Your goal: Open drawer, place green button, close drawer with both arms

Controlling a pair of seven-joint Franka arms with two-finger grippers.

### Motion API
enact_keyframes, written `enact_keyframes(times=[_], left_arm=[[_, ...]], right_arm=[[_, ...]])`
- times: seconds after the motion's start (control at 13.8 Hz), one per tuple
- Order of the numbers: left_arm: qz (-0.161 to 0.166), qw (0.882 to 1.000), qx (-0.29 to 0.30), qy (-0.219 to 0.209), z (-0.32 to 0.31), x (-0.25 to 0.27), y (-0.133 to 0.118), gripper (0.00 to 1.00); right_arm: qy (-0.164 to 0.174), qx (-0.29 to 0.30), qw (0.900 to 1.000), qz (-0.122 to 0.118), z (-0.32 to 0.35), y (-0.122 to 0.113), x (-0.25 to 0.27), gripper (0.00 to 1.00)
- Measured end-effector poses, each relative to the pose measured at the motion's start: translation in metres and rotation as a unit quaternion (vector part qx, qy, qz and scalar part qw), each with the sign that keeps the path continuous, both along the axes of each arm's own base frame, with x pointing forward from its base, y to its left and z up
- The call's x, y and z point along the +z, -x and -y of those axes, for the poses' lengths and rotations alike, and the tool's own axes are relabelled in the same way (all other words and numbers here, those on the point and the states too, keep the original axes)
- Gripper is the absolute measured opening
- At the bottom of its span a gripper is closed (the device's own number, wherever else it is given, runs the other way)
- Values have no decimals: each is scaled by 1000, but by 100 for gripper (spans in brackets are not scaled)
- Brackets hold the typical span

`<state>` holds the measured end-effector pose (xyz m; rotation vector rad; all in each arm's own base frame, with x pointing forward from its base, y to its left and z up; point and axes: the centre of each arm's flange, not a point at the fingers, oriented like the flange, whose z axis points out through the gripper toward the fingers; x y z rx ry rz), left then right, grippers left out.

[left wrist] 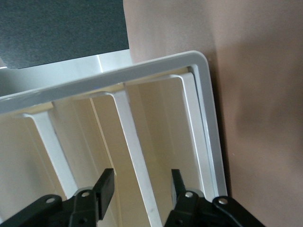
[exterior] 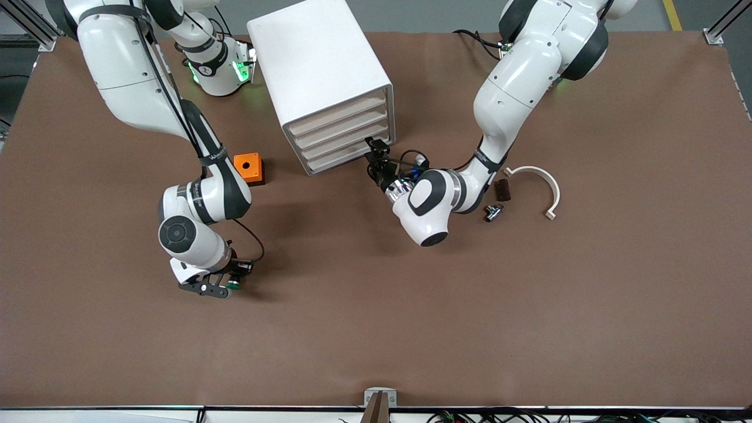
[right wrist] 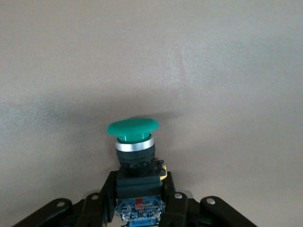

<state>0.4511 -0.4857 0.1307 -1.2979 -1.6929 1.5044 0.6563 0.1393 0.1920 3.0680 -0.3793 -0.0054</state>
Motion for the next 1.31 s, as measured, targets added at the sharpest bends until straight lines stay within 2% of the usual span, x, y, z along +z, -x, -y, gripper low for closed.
enact_keyframes(times=[0.15,0.44,0.51,0.58,0.73,1.02,1.09,1.31], left_arm=[[-16,1000,-8,4,6,-4,14,53],[-45,999,-16,-10,15,-16,35,46],[-50,999,-19,-13,16,-19,39,38],[-52,998,-21,-14,17,-21,42,37],[-55,998,-23,-15,18,-22,44,21],[-63,997,-19,-28,18,-22,44,17],[-66,997,-17,-34,18,-22,44,13],[-70,997,-10,-40,13,-22,39,12]], right_arm=[[-3,-28,1000,-6,-2,1,21,41],[-35,-72,996,-28,-13,8,70,41],[-38,-84,995,-27,-16,9,82,41],[-41,-94,994,-26,-22,12,92,41],[-42,-109,993,-23,-37,20,103,41],[-41,-135,990,-25,-62,37,111,41],[-42,-143,989,-24,-66,39,113,41],[-48,-155,986,-27,-75,47,118,41]])
